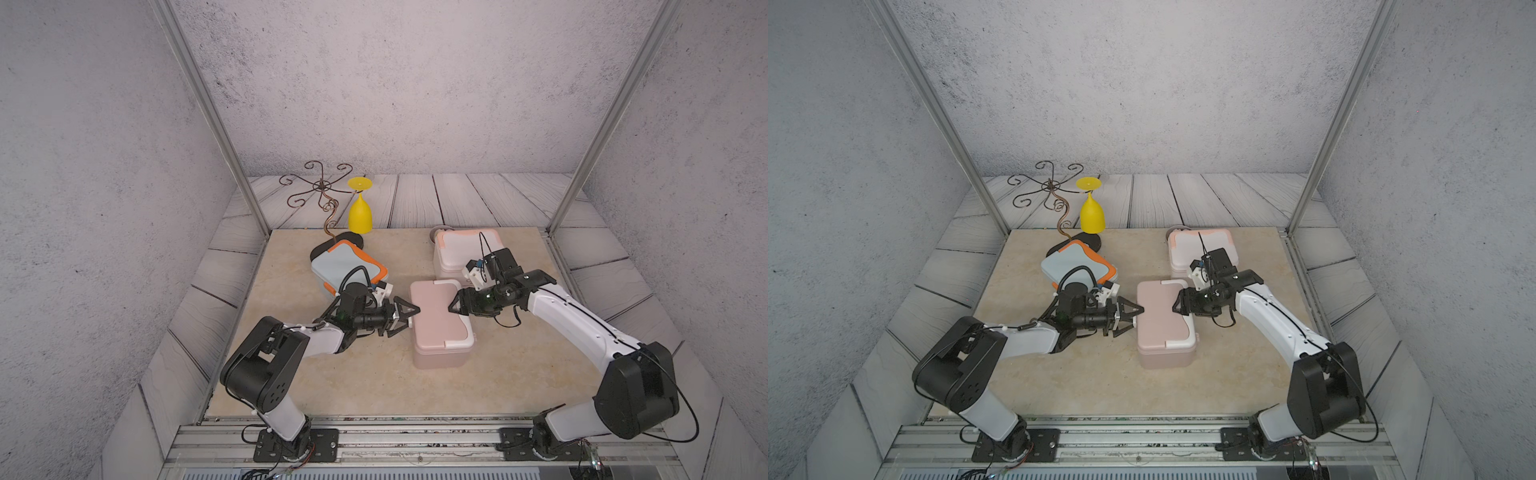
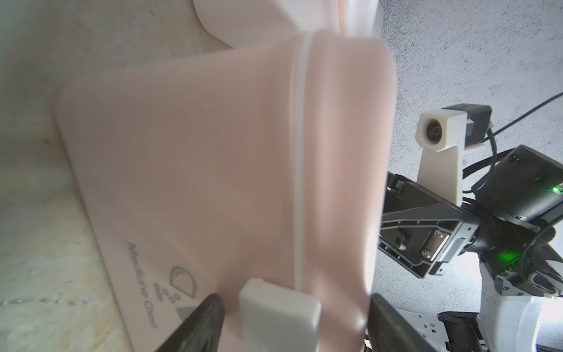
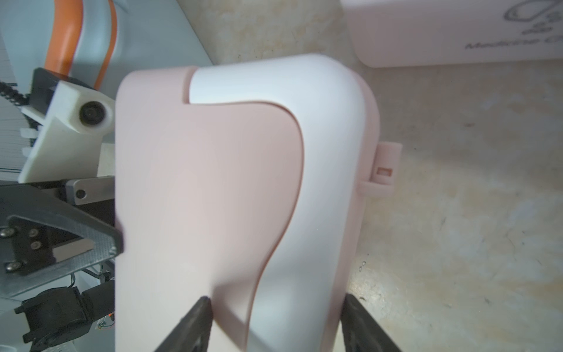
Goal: Open first aid kits and take out gauze
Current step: Adjust the first aid kit at the center of the board, then open the fastener of the first aid kit.
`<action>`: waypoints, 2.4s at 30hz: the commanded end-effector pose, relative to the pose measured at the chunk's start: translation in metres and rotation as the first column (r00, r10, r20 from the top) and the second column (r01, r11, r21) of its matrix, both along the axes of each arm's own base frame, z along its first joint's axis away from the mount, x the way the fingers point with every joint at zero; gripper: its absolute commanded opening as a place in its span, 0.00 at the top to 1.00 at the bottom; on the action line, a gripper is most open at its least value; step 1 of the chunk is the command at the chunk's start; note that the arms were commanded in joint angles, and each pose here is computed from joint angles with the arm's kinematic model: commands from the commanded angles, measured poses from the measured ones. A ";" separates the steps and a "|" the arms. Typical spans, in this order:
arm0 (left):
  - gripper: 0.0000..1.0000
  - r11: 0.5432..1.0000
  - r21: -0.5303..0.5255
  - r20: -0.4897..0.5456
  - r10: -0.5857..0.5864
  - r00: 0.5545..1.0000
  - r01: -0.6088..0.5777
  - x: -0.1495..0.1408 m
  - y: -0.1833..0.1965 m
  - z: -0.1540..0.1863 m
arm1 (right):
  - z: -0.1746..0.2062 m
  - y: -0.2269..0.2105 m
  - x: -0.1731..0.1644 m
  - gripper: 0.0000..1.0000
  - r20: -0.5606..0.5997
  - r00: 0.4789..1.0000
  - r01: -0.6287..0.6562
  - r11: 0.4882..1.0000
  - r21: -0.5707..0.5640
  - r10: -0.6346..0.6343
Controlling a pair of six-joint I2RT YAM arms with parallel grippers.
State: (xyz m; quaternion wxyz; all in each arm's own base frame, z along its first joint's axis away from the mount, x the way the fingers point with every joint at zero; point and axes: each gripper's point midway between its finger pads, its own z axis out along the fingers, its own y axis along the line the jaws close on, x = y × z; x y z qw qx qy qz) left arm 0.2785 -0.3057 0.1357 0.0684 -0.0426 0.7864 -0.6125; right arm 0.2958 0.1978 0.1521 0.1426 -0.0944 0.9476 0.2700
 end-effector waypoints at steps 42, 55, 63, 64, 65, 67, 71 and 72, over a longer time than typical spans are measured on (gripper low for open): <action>0.55 0.995 0.086 -0.023 0.061 0.998 -0.059 -0.028 0.012 0.016 | -0.073 -0.007 -0.036 0.42 -0.208 0.978 -0.044 0.989 -0.143 0.013; 0.58 0.979 0.197 -0.057 0.058 0.997 -0.046 -0.033 0.017 0.003 | -0.085 -0.012 -0.047 0.43 -0.205 0.978 -0.097 0.952 -0.290 0.038; 0.53 0.967 0.250 -0.056 0.064 0.996 -0.048 -0.041 0.026 0.003 | -0.089 -0.011 -0.048 0.43 -0.212 0.976 -0.108 0.950 -0.294 0.045; 0.52 0.966 0.252 -0.057 0.068 0.996 -0.052 -0.041 0.027 0.003 | -0.090 -0.011 -0.048 0.43 -0.214 0.976 -0.107 0.950 -0.294 0.044; 0.50 0.967 0.251 -0.056 0.067 0.996 -0.051 -0.042 0.028 0.004 | -0.090 -0.011 -0.048 0.43 -0.213 0.976 -0.106 0.950 -0.293 0.044; 0.43 0.967 0.252 -0.055 0.064 0.996 -0.048 -0.043 0.028 0.006 | -0.092 -0.010 -0.049 0.43 -0.219 0.975 -0.111 0.950 -0.291 0.047; 0.35 0.956 0.288 -0.045 0.071 0.996 -0.055 -0.045 0.035 0.007 | -0.093 -0.010 -0.050 0.43 -0.219 0.975 -0.111 0.951 -0.290 0.047; 0.33 0.952 0.298 -0.046 0.079 0.996 -0.062 -0.044 0.038 0.007 | -0.093 -0.010 -0.050 0.44 -0.221 0.974 -0.112 0.951 -0.290 0.047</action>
